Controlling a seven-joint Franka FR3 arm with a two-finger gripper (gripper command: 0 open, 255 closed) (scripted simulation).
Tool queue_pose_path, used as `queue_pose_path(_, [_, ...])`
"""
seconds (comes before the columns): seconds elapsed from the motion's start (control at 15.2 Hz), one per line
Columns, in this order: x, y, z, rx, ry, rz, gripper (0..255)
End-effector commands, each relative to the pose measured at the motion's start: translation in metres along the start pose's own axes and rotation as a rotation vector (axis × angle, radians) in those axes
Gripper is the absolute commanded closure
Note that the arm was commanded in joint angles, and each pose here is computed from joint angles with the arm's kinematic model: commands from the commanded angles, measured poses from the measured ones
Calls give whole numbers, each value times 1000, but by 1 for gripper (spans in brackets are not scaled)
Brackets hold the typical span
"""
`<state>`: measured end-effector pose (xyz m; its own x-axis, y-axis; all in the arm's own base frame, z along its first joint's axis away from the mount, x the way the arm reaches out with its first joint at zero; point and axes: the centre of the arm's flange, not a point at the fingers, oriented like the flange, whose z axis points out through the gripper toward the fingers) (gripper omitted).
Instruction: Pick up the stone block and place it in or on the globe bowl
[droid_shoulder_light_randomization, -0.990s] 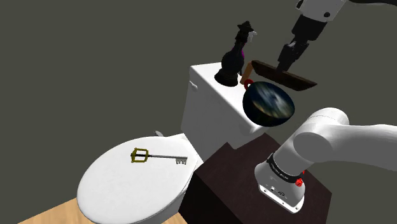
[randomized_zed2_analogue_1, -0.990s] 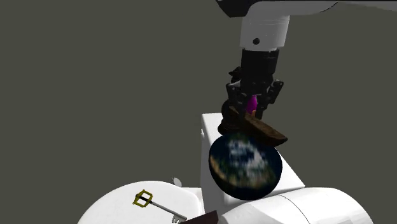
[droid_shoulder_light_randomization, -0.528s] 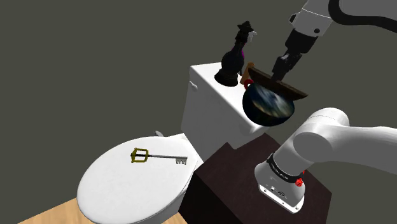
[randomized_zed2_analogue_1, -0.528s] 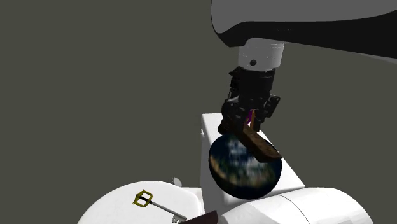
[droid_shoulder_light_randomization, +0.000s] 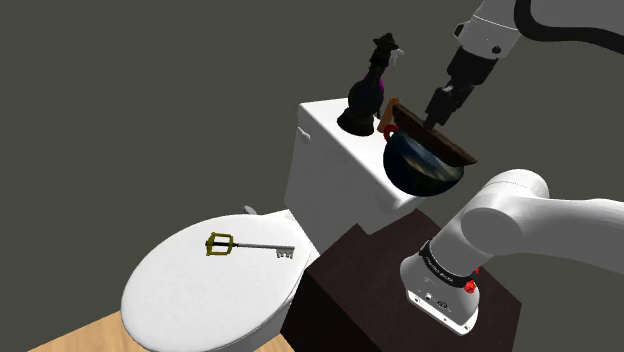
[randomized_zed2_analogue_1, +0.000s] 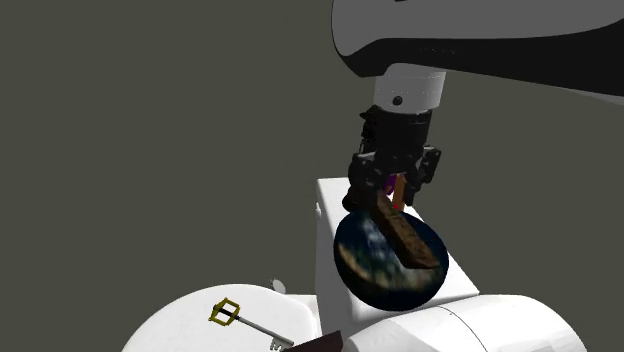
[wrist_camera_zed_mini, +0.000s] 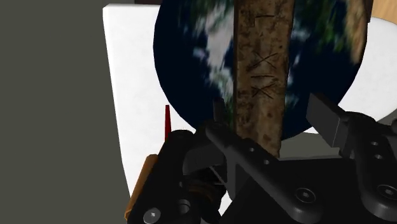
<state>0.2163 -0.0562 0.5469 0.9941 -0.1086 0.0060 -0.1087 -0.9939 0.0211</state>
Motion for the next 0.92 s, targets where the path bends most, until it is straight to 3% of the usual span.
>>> queue_pose_path(0.0, [0, 0, 0, 0, 0, 0, 0])
queue_pose_path(0.26, [0, 0, 0, 0, 0, 0, 0])
queue_pose_path(0.53, [0, 0, -50, 0, 0, 0, 0])
queue_pose_path(0.86, [0, 0, -50, 0, 0, 0, 0])
